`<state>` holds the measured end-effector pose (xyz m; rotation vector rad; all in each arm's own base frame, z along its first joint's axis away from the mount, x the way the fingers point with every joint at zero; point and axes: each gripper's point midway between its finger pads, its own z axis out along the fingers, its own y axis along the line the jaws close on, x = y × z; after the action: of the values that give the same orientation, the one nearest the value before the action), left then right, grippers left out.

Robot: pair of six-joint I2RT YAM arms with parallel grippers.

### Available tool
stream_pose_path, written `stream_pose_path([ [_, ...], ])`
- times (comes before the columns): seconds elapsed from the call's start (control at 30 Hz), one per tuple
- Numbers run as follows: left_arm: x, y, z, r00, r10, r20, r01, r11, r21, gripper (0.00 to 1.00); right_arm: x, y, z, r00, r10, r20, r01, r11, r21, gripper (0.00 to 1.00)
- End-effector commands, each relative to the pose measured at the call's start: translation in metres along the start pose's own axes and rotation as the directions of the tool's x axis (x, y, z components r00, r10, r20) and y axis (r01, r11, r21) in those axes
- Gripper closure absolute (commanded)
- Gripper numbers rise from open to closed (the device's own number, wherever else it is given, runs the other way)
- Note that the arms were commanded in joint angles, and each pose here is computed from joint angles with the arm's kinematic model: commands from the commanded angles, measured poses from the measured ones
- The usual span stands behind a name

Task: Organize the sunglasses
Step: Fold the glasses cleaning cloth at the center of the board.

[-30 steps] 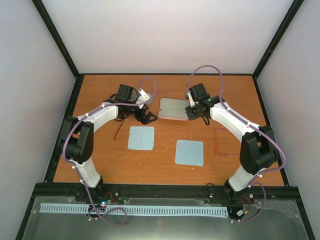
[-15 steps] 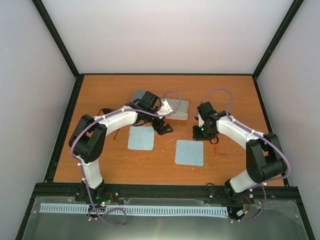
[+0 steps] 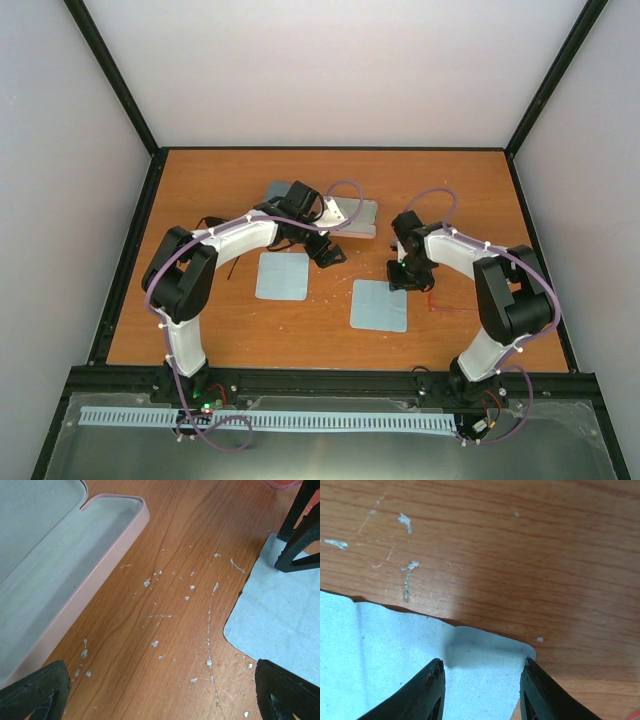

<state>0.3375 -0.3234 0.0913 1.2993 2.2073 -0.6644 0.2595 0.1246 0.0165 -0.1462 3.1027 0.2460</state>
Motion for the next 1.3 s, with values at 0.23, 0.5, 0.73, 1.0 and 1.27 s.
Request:
stream_pose_path([
  [0.23,-0.007,0.0,0.0,1.0,-0.015,0.004,0.015,1.0,-0.007,0.01,-0.021,-0.012,-0.02,0.994,0.048,0.094,-0.048,0.999,-0.001,0.55],
  [0.5,-0.008,0.002,0.001,1.0,-0.014,0.005,0.014,1.0,-0.012,0.01,-0.018,-0.014,-0.004,0.999,0.034,0.011,-0.034,0.999,-0.006,0.54],
  [0.73,-0.012,0.002,0.001,1.0,-0.019,0.014,0.019,1.0,-0.009,0.01,-0.002,-0.016,0.003,0.998,0.039,-0.042,-0.04,0.999,-0.01,0.55],
  [1.0,-0.014,0.001,-0.001,0.999,-0.019,0.026,0.019,1.0,-0.007,0.01,0.023,-0.024,0.013,0.992,0.034,-0.117,-0.031,0.999,0.028,0.64],
  [1.27,-0.013,0.0,0.0,0.999,-0.02,0.027,0.02,1.0,-0.005,0.01,0.032,-0.019,0.022,0.988,0.019,-0.156,-0.013,0.999,0.041,0.73],
])
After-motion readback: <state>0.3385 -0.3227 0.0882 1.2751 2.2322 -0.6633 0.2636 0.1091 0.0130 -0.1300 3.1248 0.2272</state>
